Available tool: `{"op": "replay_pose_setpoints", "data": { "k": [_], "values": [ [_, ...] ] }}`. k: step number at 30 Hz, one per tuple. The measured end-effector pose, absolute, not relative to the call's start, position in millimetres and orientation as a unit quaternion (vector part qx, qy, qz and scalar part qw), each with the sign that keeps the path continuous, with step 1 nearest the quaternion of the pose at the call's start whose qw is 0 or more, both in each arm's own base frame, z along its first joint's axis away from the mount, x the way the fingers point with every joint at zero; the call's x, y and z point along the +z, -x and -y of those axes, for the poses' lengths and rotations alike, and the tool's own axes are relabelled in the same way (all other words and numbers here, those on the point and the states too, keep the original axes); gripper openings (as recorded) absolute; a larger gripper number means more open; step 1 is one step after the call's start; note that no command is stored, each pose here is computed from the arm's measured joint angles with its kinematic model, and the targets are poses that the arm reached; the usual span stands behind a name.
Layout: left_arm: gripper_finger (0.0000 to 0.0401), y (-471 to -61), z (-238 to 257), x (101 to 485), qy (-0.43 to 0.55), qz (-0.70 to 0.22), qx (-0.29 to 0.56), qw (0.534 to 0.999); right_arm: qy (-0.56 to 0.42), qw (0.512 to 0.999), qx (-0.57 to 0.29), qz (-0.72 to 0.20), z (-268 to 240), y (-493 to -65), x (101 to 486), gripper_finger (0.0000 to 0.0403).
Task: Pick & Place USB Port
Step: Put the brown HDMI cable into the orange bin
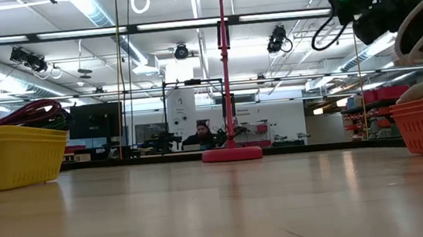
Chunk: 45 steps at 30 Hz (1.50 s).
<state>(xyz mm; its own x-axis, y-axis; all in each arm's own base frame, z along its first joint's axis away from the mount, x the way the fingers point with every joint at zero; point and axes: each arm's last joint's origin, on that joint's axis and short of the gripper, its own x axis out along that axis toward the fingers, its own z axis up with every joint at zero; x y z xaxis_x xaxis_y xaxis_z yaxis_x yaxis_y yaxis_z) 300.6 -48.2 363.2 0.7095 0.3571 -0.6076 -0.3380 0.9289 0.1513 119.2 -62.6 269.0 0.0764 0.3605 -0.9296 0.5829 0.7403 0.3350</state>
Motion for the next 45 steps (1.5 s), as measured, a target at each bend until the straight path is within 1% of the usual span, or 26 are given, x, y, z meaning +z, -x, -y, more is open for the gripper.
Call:
{"op": "replay_pose_setpoints", "data": {
  "k": [14, 20, 28, 33, 35, 39, 43, 45],
  "values": [
    [0.0131, -301.3, 45.4, 363.1, -0.025, -0.328, 0.209, 0.921, -0.369, 0.596, -0.066, -0.711, 61.7, -105.1, 231.6, 0.0016],
    [0.0131, -304.5, 41.1, 360.6, -0.023, -0.331, 0.214, 0.919, -0.366, 0.597, -0.072, -0.71, 62.8, -106.2, 231.8, 0.0015],
    [0.0131, -317.6, 41.7, 346.3, -0.031, -0.354, 0.206, 0.912, -0.376, 0.599, -0.088, -0.702, 64.0, -108.1, 231.2, 0.0015],
    [0.0131, -321.5, 42.2, 341.0, -0.05, -0.366, 0.199, 0.908, -0.39, 0.604, -0.084, -0.69, 64.3, -110.2, 231.2, 0.0015],
    [0.0131, -321.5, 42.0, 341.0, -0.052, -0.365, 0.202, 0.907, -0.403, 0.612, -0.067, -0.677, 63.6, -113.2, 231.2, 0.0015],
    [0.0131, -320.6, 41.4, 342.3, -0.057, -0.362, 0.209, 0.907, -0.391, 0.625, -0.05, -0.674, 60.3, -121.9, 229.3, 0.0015],
    [0.0131, -320.5, 41.4, 342.4, -0.057, -0.362, 0.208, 0.907, -0.383, 0.611, -0.051, -0.691, 60.3, -124.6, 226.0, 0.0015],
    [0.0131, -320.5, 41.7, 342.2, -0.055, -0.364, 0.203, 0.907, -0.393, 0.605, -0.052, -0.69, 60.7, -125.8, 224.0, 0.0015]
  ]
}}
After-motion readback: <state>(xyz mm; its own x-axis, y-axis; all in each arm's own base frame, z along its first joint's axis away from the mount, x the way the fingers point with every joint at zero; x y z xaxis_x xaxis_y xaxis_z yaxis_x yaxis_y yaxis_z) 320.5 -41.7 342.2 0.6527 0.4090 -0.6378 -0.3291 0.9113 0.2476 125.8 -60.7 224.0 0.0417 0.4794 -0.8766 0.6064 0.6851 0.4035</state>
